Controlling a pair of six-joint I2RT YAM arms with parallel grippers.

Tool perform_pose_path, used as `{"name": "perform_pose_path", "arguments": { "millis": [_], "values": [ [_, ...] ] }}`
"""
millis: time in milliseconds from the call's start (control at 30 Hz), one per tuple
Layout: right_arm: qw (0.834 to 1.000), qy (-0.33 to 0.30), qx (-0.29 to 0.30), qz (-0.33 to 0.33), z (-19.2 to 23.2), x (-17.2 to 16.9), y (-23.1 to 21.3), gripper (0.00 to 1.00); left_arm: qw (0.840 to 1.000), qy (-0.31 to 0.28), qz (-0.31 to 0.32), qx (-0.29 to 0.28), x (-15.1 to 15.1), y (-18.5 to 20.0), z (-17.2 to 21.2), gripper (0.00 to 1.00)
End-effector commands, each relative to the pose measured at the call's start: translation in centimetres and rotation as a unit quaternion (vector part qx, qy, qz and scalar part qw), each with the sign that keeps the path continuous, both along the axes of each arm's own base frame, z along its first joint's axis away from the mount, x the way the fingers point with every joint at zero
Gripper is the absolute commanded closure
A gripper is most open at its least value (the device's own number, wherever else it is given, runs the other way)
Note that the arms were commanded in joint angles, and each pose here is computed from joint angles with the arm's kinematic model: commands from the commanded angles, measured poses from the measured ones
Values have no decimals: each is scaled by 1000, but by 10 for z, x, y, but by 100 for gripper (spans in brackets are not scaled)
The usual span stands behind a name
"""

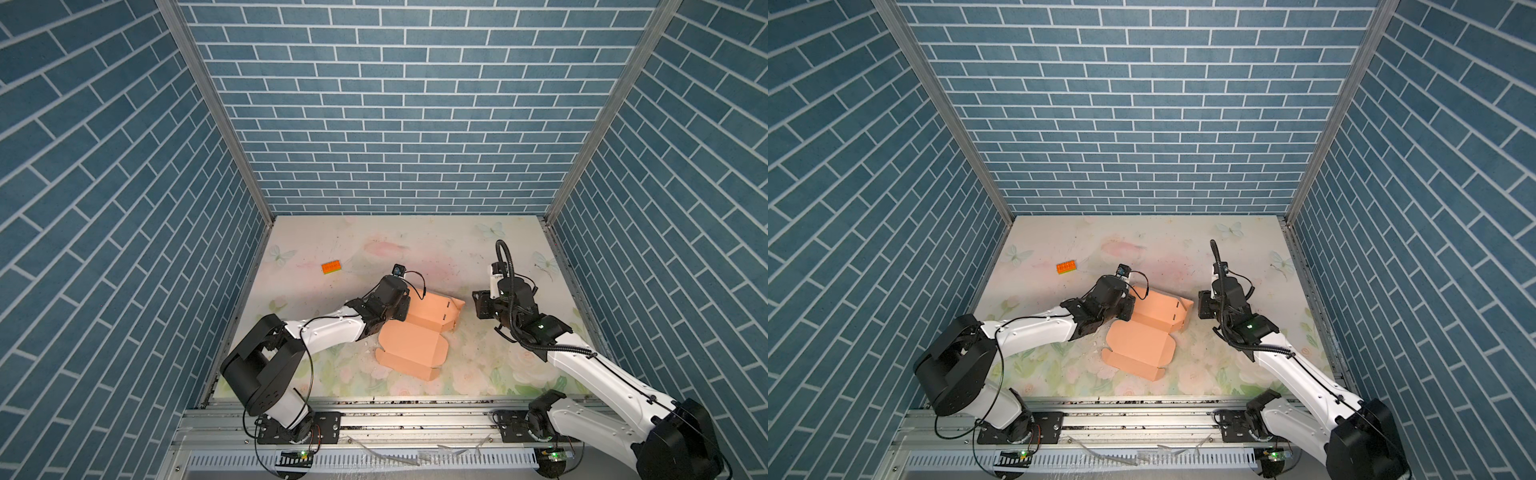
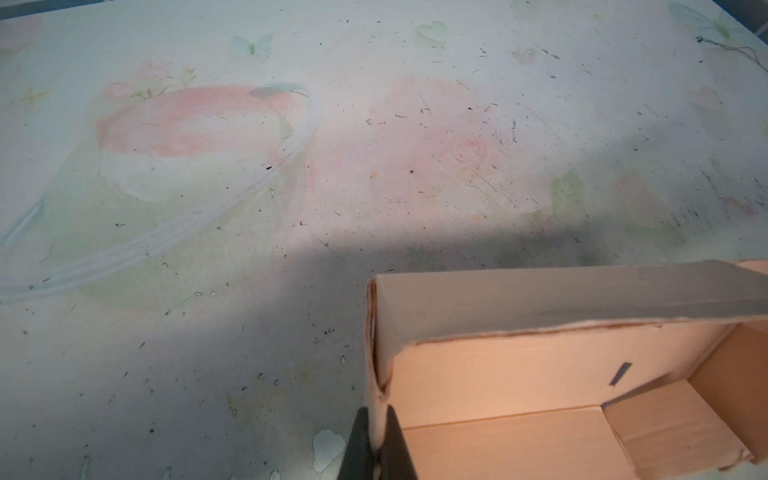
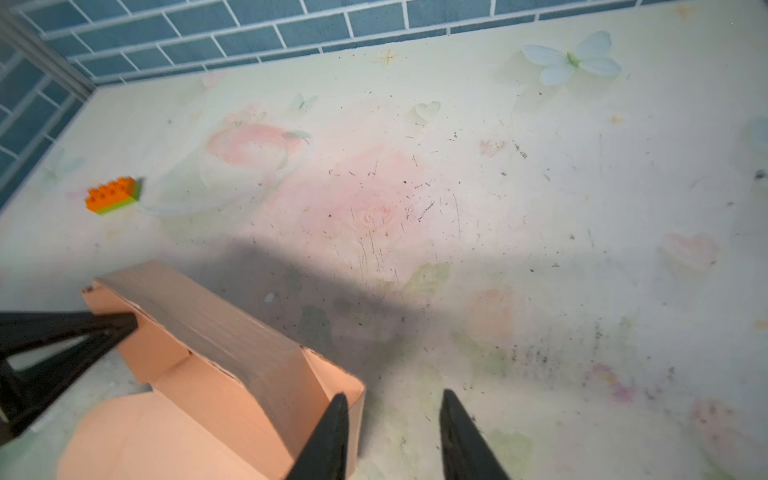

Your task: Fold the paper box

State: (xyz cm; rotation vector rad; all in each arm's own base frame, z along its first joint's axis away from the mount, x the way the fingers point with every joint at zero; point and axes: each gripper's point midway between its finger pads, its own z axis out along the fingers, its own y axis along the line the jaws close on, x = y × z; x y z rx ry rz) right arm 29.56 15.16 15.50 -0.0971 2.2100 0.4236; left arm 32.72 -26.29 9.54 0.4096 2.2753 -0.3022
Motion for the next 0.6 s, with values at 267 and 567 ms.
{"name": "perform_pose_path", "arguments": {
  "millis": [267, 567],
  "values": [
    [987, 0, 162, 24, 1, 20, 15, 51, 997, -42, 50, -34, 12, 5, 22, 100],
    [978, -10, 204, 32, -6, 23, 8, 50, 995, -62, 55, -49, 16, 7, 27, 100]
  ]
}}
